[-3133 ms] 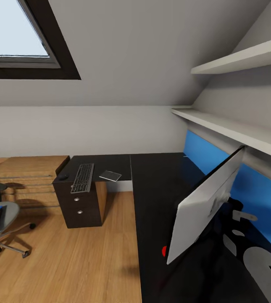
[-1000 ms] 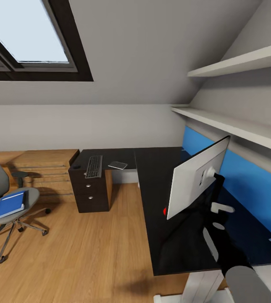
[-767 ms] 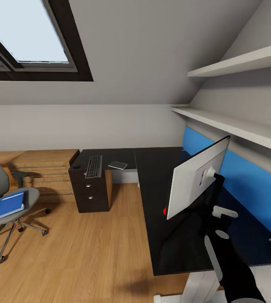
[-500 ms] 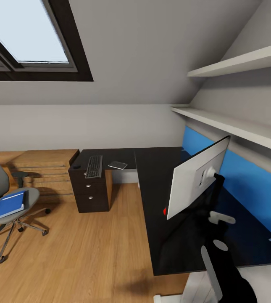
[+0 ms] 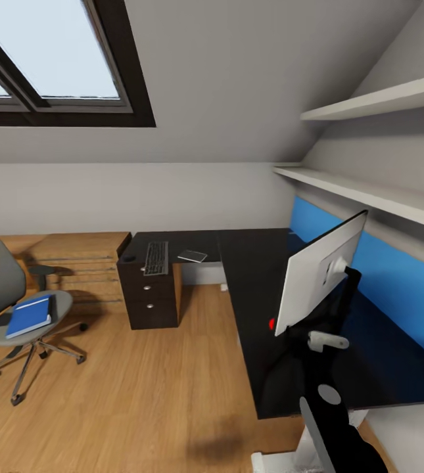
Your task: In the bedroom, organize the workspace by keeping the computer under the desk, ensuring the monitor is on the desk, placing the keyboard on the desk next to the monitor, placing the mouse on the desk next to the keyboard, moving the folder from the swivel chair onto the desk next to the mouse, stacking the notebook on top of the folder with the pen on top of the notebook, and positioning the swivel chair next to the desk.
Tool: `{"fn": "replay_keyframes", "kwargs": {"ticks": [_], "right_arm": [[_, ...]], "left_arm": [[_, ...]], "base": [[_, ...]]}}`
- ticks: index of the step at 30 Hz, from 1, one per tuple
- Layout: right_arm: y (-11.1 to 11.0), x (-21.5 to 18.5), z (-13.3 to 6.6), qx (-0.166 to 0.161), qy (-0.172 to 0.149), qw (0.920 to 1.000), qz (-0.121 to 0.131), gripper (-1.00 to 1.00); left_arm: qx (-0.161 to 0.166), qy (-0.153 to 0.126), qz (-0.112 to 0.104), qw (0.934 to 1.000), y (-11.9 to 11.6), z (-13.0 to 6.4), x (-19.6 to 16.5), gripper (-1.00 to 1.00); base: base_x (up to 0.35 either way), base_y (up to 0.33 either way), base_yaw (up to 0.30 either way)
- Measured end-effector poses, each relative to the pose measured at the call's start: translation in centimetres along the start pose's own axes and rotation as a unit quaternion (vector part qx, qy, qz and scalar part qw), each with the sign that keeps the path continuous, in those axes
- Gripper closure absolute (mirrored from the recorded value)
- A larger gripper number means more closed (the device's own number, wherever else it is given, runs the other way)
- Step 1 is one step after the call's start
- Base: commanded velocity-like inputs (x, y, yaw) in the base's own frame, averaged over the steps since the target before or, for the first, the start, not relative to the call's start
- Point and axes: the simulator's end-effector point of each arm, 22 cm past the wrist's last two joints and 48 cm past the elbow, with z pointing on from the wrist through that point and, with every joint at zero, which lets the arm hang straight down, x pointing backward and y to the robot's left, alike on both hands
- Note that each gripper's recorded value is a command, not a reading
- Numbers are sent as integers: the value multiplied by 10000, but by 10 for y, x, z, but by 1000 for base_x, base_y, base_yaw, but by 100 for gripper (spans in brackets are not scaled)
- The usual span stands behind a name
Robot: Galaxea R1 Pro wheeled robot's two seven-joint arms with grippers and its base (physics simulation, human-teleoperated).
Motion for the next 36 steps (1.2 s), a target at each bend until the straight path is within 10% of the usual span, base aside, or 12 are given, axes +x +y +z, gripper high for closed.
{"fn": "replay_keyframes", "kwargs": {"ticks": [10, 25, 36], "right_arm": [[-5, -22, -6, 109, -677, 9974, -225, -100], [-21, -19, -9, 554, -789, 9946, -393, -100], [49, -21, -33, 267, -711, 9960, -464, -100]], "left_arm": [[16, -7, 4, 10000, -1, -1, 0, -100], [23, -1, 4, 10000, -2, 0, 0, -100], [46, 20, 8, 10000, -4, -1, 1, -100]], "base": [[70, 198, 0], [39, 6, 0], [0, 0, 0]]}}
